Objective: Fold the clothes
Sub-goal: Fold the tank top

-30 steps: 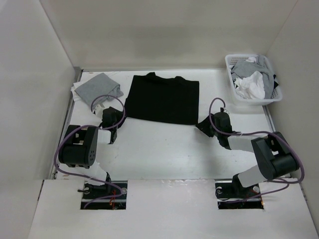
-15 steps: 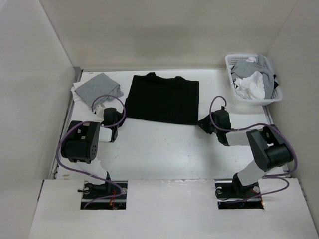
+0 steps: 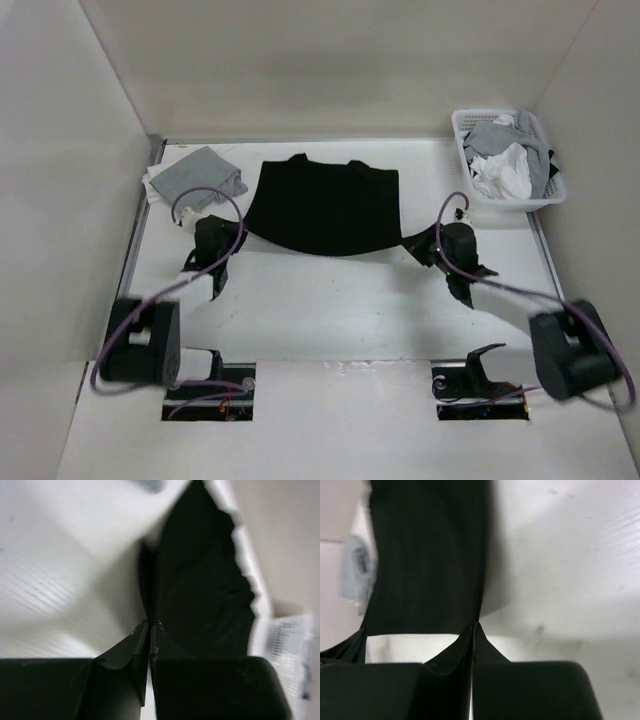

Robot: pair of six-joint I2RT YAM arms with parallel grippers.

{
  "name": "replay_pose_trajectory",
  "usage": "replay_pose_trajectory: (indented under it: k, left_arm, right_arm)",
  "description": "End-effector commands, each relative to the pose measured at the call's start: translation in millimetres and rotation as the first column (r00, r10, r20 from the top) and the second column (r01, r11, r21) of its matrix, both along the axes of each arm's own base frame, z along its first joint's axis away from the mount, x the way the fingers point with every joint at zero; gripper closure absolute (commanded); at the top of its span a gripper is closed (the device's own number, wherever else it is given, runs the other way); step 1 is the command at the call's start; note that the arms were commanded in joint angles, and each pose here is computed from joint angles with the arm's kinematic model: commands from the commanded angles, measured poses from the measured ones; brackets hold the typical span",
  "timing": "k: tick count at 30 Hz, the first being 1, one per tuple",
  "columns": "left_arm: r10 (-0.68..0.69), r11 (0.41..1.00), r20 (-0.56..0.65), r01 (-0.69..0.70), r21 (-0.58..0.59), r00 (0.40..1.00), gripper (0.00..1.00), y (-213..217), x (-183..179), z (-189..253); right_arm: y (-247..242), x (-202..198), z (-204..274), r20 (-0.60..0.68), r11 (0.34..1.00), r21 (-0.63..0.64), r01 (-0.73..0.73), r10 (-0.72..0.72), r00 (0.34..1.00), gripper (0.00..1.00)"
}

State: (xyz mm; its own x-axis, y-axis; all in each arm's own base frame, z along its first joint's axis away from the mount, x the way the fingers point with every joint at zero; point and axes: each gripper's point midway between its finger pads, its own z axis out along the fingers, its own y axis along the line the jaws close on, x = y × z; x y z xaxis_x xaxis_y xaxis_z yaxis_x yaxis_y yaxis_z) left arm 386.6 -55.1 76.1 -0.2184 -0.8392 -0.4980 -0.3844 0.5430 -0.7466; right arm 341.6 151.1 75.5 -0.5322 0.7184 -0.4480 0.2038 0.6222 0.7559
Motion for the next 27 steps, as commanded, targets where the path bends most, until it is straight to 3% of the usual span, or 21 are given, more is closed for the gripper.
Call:
replay_pose_trajectory:
  k: [1, 7, 11, 14, 18, 27]
  left_arm:
    - [-0.032, 0.999, 0.209, 0.030, 0.012, 0.977, 1.00, 2.4, -22.9, 90.8]
    - [-0.070, 0.996, 0.413, 0.043, 0.074, 0.908, 0.99, 9.3, -110.3, 211.1]
    - [-0.099, 0.993, 0.459, 0.055, 0.108, 0.883, 0.99, 10.6, -152.1, 249.8]
    - [-0.124, 0.989, 0.449, 0.076, 0.124, 0.885, 0.98, 7.9, -160.3, 254.7]
    - [-0.138, 0.985, 0.358, 0.092, 0.143, 0.924, 0.97, 4.3, -132.4, 222.6]
    - [-0.033, 0.987, 0.150, 0.009, 0.159, 0.988, 0.97, 9.3, 9.8, 116.3]
  right_arm:
    - [3.5, -25.7, 78.5, 0.193, 0.998, -0.021, -0.060, 0.063, 0.979, 1.00]
    - [-11.6, -110.5, 202.1, 0.411, 0.993, -0.048, -0.111, 0.121, 0.904, 0.99]
    - [-17.8, -151.8, 254.6, 0.486, 0.987, -0.048, -0.154, 0.158, 0.860, 0.99]
    - [-13.6, -159.1, 267.9, 0.497, 0.982, -0.053, -0.184, 0.186, 0.847, 0.98]
    - [2.8, -123.1, 239.4, 0.435, 0.976, -0.122, -0.181, 0.216, 0.874, 0.98]
    - [15.3, 35.5, 146.3, 0.258, 0.985, -0.091, -0.150, 0.169, 0.951, 0.98]
